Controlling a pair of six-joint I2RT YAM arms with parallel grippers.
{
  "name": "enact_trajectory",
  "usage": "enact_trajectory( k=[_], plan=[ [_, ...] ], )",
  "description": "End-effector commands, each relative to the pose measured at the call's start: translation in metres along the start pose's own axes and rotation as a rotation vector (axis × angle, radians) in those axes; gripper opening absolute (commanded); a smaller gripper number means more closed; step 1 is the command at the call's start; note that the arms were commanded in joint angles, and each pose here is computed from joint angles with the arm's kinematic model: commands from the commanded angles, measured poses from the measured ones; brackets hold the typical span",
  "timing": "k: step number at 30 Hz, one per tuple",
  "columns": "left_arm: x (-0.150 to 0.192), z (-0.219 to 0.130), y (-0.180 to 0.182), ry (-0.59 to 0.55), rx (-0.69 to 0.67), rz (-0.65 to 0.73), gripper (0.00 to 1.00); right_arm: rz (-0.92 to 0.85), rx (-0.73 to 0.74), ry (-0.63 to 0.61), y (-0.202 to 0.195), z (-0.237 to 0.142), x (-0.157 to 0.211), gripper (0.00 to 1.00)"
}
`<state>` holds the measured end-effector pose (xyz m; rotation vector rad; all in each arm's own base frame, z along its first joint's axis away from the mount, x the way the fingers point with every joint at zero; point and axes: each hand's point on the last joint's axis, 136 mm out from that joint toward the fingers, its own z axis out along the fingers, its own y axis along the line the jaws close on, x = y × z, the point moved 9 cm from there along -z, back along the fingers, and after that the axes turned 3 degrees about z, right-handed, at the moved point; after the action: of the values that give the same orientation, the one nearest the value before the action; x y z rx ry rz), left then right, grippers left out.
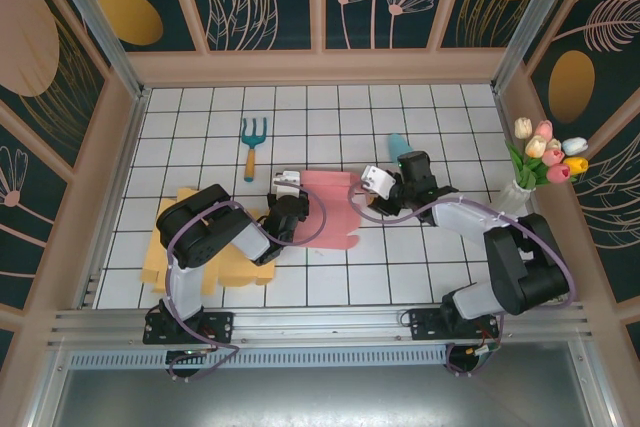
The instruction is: Fold the paper box
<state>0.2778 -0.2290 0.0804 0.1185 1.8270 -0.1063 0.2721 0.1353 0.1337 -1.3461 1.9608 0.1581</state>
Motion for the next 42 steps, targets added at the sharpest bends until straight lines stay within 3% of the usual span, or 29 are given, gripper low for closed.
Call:
enact_trajectory(
  k=[1, 25, 42],
  plan=[
    [0.034, 0.002, 0.006, 0.148, 0.001, 0.078, 0.07, -0.008, -0.042, -0.046, 0.007, 0.002, -0.008, 0.55],
    [0.036, 0.002, 0.003, 0.158, 0.040, 0.073, 0.07, 0.051, 0.108, -0.127, -0.002, 0.021, -0.027, 0.51],
    [0.036, 0.006, 0.002, 0.167, 0.020, 0.075, 0.07, -0.047, -0.120, -0.203, 0.034, 0.018, -0.036, 0.48]
  ],
)
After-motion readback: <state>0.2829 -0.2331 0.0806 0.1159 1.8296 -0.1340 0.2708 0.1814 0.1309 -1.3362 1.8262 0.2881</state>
